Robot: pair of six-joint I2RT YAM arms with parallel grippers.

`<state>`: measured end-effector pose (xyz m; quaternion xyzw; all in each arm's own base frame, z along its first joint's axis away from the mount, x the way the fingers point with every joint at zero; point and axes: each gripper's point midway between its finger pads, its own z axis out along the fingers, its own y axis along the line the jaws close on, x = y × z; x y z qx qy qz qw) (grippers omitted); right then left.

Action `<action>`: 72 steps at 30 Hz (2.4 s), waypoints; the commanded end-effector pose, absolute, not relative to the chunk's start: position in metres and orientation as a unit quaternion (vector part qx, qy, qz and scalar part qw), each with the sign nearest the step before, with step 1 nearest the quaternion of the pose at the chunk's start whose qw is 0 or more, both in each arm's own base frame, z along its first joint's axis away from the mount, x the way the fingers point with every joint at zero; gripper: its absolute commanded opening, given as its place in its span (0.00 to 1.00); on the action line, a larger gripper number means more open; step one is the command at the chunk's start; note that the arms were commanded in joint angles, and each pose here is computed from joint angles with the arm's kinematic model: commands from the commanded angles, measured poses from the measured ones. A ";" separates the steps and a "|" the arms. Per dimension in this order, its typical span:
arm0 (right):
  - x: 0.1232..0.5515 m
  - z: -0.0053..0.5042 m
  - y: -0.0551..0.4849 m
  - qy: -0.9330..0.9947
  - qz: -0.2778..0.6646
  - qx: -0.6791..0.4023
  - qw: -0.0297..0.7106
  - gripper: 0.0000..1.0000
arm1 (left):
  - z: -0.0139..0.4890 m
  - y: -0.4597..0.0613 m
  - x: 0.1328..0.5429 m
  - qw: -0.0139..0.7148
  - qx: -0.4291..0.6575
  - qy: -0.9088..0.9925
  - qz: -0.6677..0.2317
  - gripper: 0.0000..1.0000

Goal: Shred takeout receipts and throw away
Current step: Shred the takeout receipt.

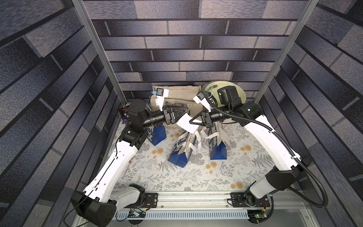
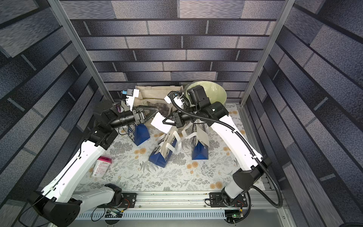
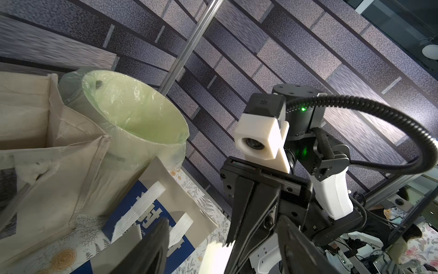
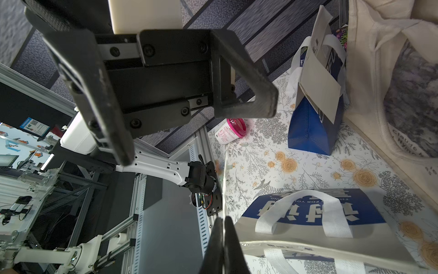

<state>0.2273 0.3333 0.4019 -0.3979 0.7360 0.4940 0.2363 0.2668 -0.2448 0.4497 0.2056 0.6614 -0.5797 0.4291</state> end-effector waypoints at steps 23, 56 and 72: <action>0.226 0.412 0.338 0.734 0.490 -0.413 0.226 0.00 | 0.441 -0.256 0.245 0.392 0.249 0.655 -0.596 0.20; 0.263 0.421 0.329 0.741 0.229 -0.463 0.430 0.00 | 0.420 -0.248 0.292 0.397 0.045 0.722 -0.564 0.00; 0.211 0.444 0.339 0.664 0.328 -0.497 0.452 0.00 | 0.394 -0.242 0.310 0.393 0.002 0.747 -0.536 0.00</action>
